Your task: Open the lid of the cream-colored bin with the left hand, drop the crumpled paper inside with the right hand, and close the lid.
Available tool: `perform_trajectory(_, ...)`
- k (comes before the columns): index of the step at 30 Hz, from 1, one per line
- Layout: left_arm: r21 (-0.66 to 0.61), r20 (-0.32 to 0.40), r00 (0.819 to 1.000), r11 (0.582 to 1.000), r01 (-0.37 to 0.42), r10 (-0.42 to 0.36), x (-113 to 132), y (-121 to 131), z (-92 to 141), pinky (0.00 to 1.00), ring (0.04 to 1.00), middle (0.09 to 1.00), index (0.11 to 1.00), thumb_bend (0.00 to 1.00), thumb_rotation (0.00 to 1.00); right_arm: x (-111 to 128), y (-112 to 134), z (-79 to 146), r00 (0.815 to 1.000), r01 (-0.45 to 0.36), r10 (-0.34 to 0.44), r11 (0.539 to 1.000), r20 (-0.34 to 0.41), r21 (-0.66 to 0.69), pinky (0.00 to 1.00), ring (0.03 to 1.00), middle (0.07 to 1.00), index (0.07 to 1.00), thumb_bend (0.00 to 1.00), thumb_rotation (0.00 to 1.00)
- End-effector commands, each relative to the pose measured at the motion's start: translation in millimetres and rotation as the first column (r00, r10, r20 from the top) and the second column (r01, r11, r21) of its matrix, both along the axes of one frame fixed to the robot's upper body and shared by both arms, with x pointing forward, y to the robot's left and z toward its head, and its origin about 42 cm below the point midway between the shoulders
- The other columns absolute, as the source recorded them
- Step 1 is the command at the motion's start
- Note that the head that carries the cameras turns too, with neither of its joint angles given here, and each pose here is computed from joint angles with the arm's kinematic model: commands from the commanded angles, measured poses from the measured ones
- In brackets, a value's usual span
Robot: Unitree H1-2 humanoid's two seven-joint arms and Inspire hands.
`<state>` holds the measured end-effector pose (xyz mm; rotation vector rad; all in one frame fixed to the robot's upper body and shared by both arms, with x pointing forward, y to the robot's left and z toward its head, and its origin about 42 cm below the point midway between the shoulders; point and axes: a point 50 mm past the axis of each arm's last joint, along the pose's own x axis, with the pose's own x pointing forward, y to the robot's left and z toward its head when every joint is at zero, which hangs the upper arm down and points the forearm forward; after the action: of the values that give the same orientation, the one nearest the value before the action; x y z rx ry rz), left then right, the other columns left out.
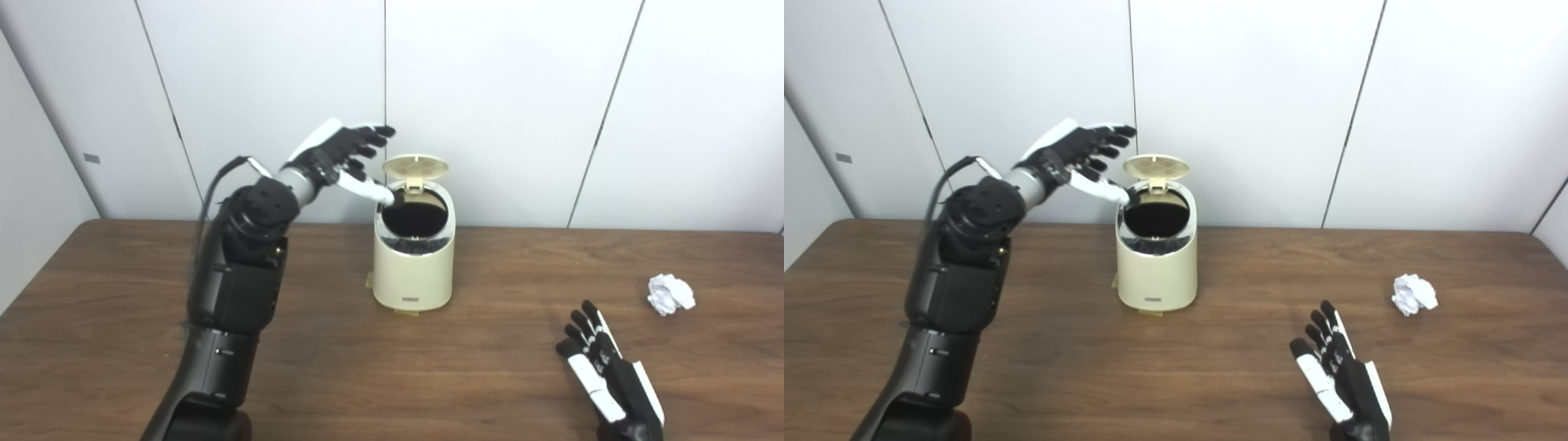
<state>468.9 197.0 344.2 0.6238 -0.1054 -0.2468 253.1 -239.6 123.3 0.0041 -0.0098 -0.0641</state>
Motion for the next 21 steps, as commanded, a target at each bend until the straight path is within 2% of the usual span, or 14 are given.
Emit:
perform_trajectory(1, -0.074, 0.087, 0.995, 0.997, -0.035, 0.041, -5, 3, 19, 0.79, 0.849, 0.851, 0.873, 0.61, 0.10, 5, -3, 13, 0.998, 0.001, 0.000, 1.000, 0.055, -0.017, 0.89, 0.938, 0.958, 0.961, 0.65, 0.63)
perform_trajectory(4, -0.147, 0.103, 0.993, 0.988, -0.049, 0.065, -12, 11, 15, 0.72, 0.810, 0.844, 0.885, 0.54, 0.08, 7, -4, 13, 0.998, 0.000, 0.000, 1.000, 0.055, -0.012, 0.88, 0.934, 0.957, 0.960, 0.64, 0.62)
perform_trajectory(9, -0.247, 0.090, 0.992, 0.967, -0.067, 0.092, -26, 21, -7, 0.76, 0.850, 0.875, 0.890, 0.46, 0.07, 9, -6, 17, 0.998, -0.005, 0.006, 1.000, 0.057, -0.022, 0.88, 0.928, 0.954, 0.953, 0.64, 0.62)
perform_trajectory(12, -0.277, 0.072, 0.993, 0.958, -0.072, 0.096, -38, 25, -24, 0.77, 0.840, 0.857, 0.894, 0.44, 0.11, 10, -6, 21, 0.998, -0.008, 0.009, 1.000, 0.063, -0.022, 0.87, 0.927, 0.953, 0.955, 0.64, 0.62)
perform_trajectory(16, -0.315, 0.040, 0.994, 0.945, -0.087, 0.104, -58, 28, -49, 0.78, 0.835, 0.849, 0.890, 0.42, 0.25, 14, -8, 30, 0.996, -0.024, 0.024, 1.000, 0.086, -0.001, 0.88, 0.938, 0.959, 0.959, 0.64, 0.59)
perform_trajectory(21, -0.350, 0.023, 0.993, 0.932, -0.097, 0.113, -88, 28, -82, 0.83, 0.861, 0.884, 0.909, 0.43, 0.48, 20, -12, 44, 0.993, -0.027, 0.030, 0.999, 0.116, -0.033, 0.85, 0.921, 0.944, 0.947, 0.65, 0.56)
